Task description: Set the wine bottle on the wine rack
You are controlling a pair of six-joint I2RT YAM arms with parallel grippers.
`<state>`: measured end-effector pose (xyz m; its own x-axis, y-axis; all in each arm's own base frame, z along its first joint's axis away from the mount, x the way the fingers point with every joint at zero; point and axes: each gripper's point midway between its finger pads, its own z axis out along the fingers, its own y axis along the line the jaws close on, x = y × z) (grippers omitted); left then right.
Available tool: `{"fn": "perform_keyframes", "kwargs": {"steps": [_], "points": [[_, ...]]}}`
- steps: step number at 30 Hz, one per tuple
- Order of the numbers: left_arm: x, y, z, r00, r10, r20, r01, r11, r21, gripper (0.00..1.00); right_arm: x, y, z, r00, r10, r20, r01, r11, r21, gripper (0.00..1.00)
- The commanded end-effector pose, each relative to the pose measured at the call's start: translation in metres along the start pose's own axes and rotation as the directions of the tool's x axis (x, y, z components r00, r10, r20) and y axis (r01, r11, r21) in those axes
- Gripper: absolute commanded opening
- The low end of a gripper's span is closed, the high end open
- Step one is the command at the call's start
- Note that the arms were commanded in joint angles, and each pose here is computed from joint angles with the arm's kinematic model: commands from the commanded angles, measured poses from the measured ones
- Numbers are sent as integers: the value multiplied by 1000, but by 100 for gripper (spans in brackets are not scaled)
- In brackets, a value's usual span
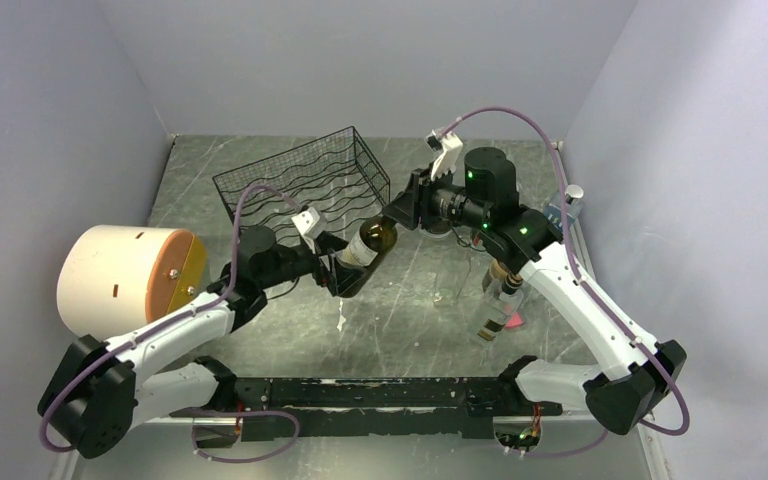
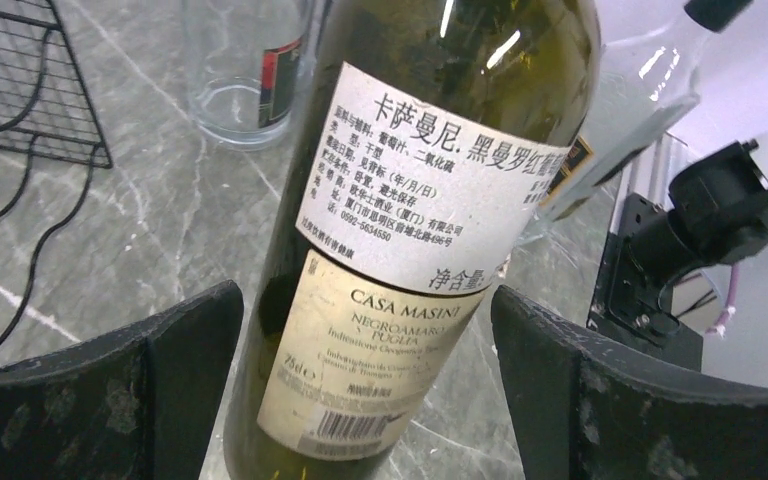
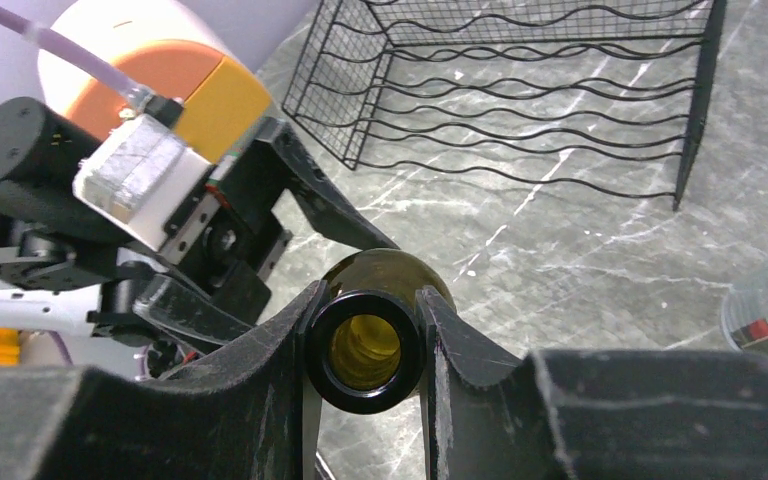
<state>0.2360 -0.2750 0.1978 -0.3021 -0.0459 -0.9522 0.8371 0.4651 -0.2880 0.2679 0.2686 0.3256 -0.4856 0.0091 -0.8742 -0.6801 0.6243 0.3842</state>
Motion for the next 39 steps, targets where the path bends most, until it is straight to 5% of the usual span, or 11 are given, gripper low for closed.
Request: {"fn": "perform_keyframes", "kwargs": {"steps": [1, 9, 13, 15, 16, 17, 22, 25, 30, 34, 39], "points": [[-10, -26, 7, 993, 105, 51, -112, 979, 172, 98, -60, 45, -17, 982, -39, 182, 68, 985, -159, 0], [-21, -47, 11, 978, 168, 121, -198, 929, 311, 96, -57, 72, -33, 979, -84, 186, 136, 948, -288, 0], [-29, -57, 11, 972, 174, 158, -222, 904, 367, 67, -56, 86, -43, 978, -96, 184, 157, 921, -357, 0], [-35, -60, 10, 964, 193, 182, -249, 894, 373, 43, -56, 86, -45, 979, -99, 180, 158, 925, -347, 0], [-40, -61, 10, 958, 212, 196, -272, 886, 374, 19, -56, 84, -46, 979, -101, 178, 156, 931, -330, 0], [-45, -60, 11, 953, 227, 200, -287, 886, 364, 9, -57, 81, -47, 979, -102, 174, 153, 938, -311, 4], [-67, -55, 18, 913, 336, 230, -396, 862, 315, 7, -69, 68, -65, 969, -120, 214, 158, 972, -174, 67], [-84, -50, 27, 866, 429, 256, -492, 821, 290, 7, -83, 65, -84, 956, -138, 261, 168, 981, -99, 81], [-119, -40, 41, 650, 678, 343, -754, 632, 180, 7, -97, 51, -103, 950, -125, 285, 123, 992, 25, 82], [-137, -26, 51, 444, 835, 323, -894, 438, 96, 7, -90, 47, -104, 968, -120, 222, 111, 993, 51, 55], [-172, -20, 60, 254, 926, 279, -967, 241, 82, 7, -77, 32, -99, 991, -108, 80, 98, 987, 124, 63]]}}
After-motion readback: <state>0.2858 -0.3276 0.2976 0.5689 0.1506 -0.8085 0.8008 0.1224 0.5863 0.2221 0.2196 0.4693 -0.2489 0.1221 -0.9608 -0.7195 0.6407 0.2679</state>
